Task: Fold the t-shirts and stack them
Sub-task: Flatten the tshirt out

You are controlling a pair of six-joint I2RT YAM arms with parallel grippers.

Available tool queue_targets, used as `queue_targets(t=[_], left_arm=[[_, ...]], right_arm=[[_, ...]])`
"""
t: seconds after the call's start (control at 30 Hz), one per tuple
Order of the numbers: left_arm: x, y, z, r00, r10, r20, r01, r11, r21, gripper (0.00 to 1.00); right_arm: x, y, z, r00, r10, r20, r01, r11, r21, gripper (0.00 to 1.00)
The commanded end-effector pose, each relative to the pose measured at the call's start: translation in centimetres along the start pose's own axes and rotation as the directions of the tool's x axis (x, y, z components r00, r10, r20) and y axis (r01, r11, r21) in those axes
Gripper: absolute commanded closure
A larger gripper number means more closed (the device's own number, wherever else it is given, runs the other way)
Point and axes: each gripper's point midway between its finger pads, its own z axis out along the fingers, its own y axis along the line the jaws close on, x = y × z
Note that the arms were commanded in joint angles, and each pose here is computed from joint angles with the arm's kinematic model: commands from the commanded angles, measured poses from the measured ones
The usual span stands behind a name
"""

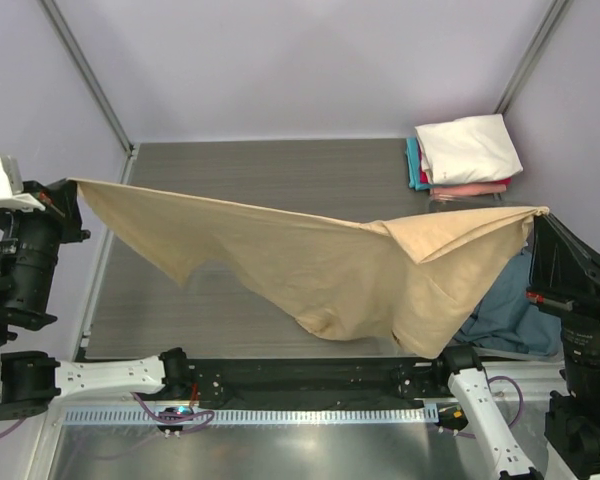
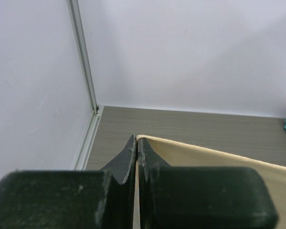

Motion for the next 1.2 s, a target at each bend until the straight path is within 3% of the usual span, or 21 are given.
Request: queue_targets(t=[0.0, 0.4, 0.5, 0.6, 0.73, 0.77, 0.87, 0.9, 0.93, 1.03, 1.07, 1.1, 1.13, 1.17], left_arm=[[-1.5, 1.8, -0.2, 0.999, -0.033, 0.021, 0.033, 0.999, -0.028, 1.0], [-7.3, 0.9, -0.1, 0.986, -0.026, 0.164, 0.015, 0.998, 0.067, 1.0], [-8.3, -0.2, 0.5, 0.98, 0.029, 0.196, -0.04, 0.998, 0.052, 1.0], [-8.1, -3.4, 1.8, 0.967, 0.175, 0.182, -0.179, 0.984, 0.002, 1.0], [-7.4, -7.3, 2.9, 0.959, 0.22, 0.177, -0.226, 0.974, 0.015, 1.0], [-7.0, -8.0, 3.1, 0.96, 0.221, 0.174, -0.227, 0.974, 0.016, 1.0], [-4.1, -11.0, 4.0, 0.953, 0.265, 0.148, -0.273, 0.962, 0.032, 0.99], [-2.9, -11.8, 5.2, 0.957, 0.258, 0.135, -0.261, 0.965, 0.009, 0.99], [-0.2, -12.8, 6.4, 0.94, 0.331, 0.084, -0.334, 0.942, 0.02, 0.99], [7.1, -11.6, 13.6, 0.944, 0.312, -0.11, -0.314, 0.95, 0.004, 1.0], [9.5, -10.7, 16.0, 0.944, 0.281, -0.172, -0.284, 0.959, 0.005, 1.0], [11.7, -6.7, 18.9, 0.942, 0.237, -0.238, -0.261, 0.962, -0.074, 1.0], [16.7, -5.9, 22.5, 0.922, 0.179, -0.342, -0.226, 0.969, -0.1, 1.0], [19.2, -4.2, 24.4, 0.904, 0.13, -0.408, -0.2, 0.971, -0.134, 1.0]], right_arm=[[-4.3, 1.1, -0.6, 0.992, -0.036, 0.12, 0.038, 0.999, -0.017, 0.99], [-12.5, 3.6, 1.0, 0.952, -0.113, 0.283, 0.134, 0.989, -0.055, 0.99], [-12.3, 3.3, 4.1, 0.961, -0.107, 0.255, 0.126, 0.99, -0.059, 0.99], [-9.0, 1.5, 9.2, 0.986, -0.084, 0.145, 0.089, 0.996, -0.029, 0.99], [1.4, -2.7, 17.1, 0.988, -0.041, -0.151, 0.047, 0.998, 0.039, 0.99], [6.8, -4.7, 19.6, 0.965, -0.009, -0.262, 0.029, 0.997, 0.07, 0.99], [16.5, -7.5, 20.8, 0.887, 0.054, -0.458, -0.002, 0.994, 0.113, 0.99], [22.0, -9.3, 20.8, 0.844, 0.095, -0.529, -0.016, 0.988, 0.153, 0.99], [25.3, -10.4, 20.8, 0.819, 0.119, -0.561, -0.018, 0.983, 0.182, 0.99], [38.0, -14.9, 19.2, 0.689, 0.194, -0.699, 0.012, 0.96, 0.278, 0.99], [40.7, -15.5, 18.9, 0.652, 0.21, -0.728, 0.013, 0.958, 0.288, 0.99], [42.8, -16.1, 18.9, 0.623, 0.218, -0.751, 0.025, 0.954, 0.298, 0.99], [47.9, -17.8, 17.7, 0.556, 0.244, -0.795, 0.073, 0.938, 0.339, 0.99], [49.0, -18.6, 18.6, 0.557, 0.246, -0.793, 0.09, 0.931, 0.353, 0.99]])
